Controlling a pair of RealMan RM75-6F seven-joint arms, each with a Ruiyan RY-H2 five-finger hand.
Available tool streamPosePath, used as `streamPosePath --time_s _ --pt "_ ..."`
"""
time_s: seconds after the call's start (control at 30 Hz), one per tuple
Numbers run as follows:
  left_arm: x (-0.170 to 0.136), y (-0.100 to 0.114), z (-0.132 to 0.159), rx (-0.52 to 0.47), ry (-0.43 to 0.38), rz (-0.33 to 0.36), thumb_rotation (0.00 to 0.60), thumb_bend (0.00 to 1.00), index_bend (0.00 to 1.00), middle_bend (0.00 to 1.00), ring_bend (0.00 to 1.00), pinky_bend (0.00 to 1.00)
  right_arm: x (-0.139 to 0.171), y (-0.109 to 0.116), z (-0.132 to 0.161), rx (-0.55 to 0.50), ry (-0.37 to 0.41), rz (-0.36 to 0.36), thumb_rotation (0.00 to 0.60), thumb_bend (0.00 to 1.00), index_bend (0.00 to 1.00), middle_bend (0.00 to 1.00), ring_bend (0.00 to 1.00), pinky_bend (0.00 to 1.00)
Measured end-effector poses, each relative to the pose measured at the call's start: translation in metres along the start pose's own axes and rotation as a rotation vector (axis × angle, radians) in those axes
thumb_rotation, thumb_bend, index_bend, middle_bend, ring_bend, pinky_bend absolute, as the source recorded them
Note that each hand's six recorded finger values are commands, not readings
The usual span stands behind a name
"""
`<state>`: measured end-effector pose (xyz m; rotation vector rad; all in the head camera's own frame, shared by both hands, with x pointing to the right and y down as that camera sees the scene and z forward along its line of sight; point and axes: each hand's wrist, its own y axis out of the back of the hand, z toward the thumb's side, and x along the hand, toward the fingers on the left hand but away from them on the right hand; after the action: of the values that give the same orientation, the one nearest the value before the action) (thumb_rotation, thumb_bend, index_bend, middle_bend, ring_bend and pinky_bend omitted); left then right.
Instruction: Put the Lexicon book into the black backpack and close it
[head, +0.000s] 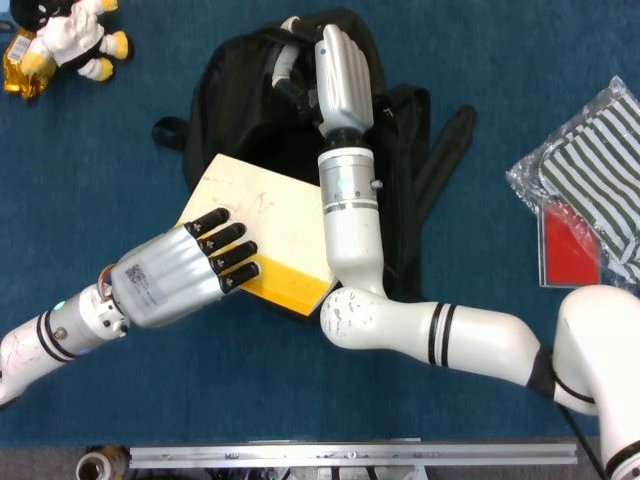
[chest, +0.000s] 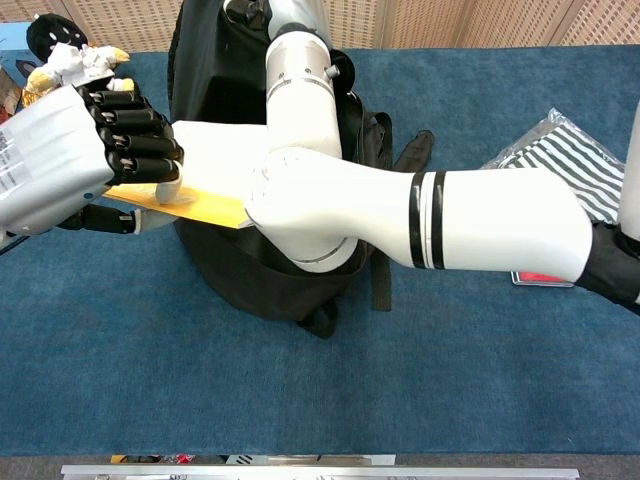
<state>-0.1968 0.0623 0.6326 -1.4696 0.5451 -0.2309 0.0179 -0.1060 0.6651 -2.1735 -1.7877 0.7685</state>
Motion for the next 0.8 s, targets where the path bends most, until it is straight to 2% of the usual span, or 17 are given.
streamPosePath --time_s 0.33,0.8 --pt "0.012 -0.011 0.011 -0.022 -0.018 -0.005 0.600 0.36 0.64 0.61 0.49 0.49 0.000 0.004 0.003 -0.051 -0.018 0.036 0.600 0.88 0.93 0.80 0.79 1.00" --pt "0.015 -0.033 0.009 -0.028 0.008 -0.071 0.600 0.36 0.64 0.61 0.49 0.49 0.000 0.008 0.006 -0.128 -0.058 0.069 0.600 0.87 0.93 0.80 0.79 1.00"
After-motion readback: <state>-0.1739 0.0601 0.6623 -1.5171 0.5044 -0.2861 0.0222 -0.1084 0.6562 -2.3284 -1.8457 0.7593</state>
